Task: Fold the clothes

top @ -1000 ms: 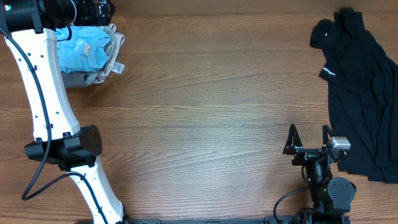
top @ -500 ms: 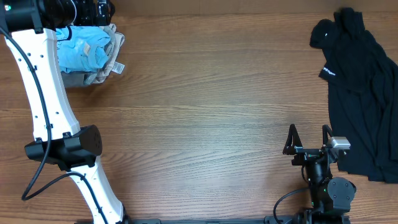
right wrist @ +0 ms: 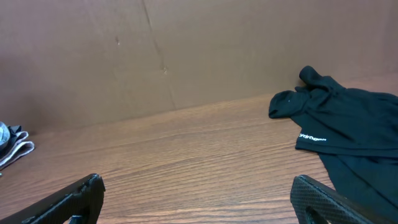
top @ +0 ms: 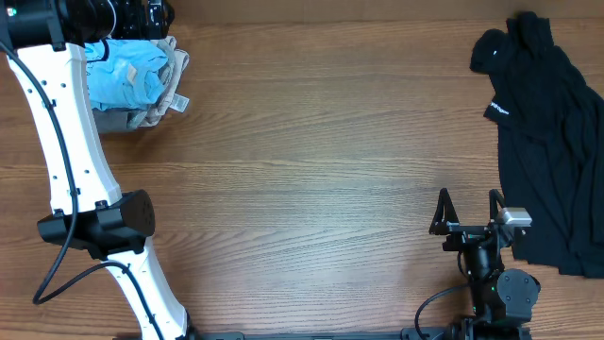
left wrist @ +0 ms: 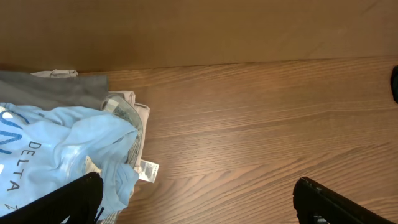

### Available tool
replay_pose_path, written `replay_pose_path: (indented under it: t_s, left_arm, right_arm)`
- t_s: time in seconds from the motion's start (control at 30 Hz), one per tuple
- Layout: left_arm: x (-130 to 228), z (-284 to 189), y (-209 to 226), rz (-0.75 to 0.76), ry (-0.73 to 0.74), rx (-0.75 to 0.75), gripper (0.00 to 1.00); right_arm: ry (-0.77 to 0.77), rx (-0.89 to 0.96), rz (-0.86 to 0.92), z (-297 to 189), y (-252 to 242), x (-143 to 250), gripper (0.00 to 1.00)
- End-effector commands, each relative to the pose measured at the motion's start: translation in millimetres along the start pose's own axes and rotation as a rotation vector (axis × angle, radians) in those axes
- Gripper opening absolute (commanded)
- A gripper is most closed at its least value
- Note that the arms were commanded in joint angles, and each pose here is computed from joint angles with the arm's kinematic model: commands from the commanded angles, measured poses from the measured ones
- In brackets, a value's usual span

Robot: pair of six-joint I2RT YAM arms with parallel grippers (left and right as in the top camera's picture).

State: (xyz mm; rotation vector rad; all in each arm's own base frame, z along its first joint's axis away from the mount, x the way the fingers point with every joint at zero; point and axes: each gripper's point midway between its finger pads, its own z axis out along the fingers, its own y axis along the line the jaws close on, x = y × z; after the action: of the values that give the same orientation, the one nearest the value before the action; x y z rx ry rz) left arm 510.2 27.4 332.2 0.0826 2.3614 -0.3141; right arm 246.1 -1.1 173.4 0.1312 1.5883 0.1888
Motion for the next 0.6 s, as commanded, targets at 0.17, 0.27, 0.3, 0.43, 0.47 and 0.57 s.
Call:
replay_pose_path:
  t_s: [0.17, 0.27, 0.3, 0.43, 0.47, 0.57]
  left_arm:
    - [-0.1, 2.9, -4.7, -0.006, 0.002, 0.018, 1.0]
    - [0.3, 3.8, -4.4, -0.007, 0.004, 0.018, 1.0]
    - [-0.3, 2.2, -5.0, -0.006, 0.001, 0.018, 1.0]
    - [-6.9, -16.3, -12.5, 0.01, -0.035, 0.016, 1.0]
    - [-9.6, -24.7, -15.5, 0.016, -0.052, 0.015, 1.0]
    - [-11.8, -49.4, -20.7, 0.028, -0.082, -0.013, 1.0]
  right_arm:
    - [-0.009, 0.004, -0.002, 0.0, -0.7, 0.8, 1.0]
    - [-0.009, 0.004, -0.002, 0.0, -0.7, 0.8, 1.0]
    - [-0.009, 0.004, -0.002, 0.0, -0.7, 0.8, 1.0]
    - [-0.009, 0.004, -0.002, 0.0, -0.7, 0.8, 1.0]
    - [-0.009, 0.004, -0.002, 0.0, -0.7, 0.8, 1.0]
    - [-0.009, 0.004, -0.002, 0.0, -0.7, 0.8, 1.0]
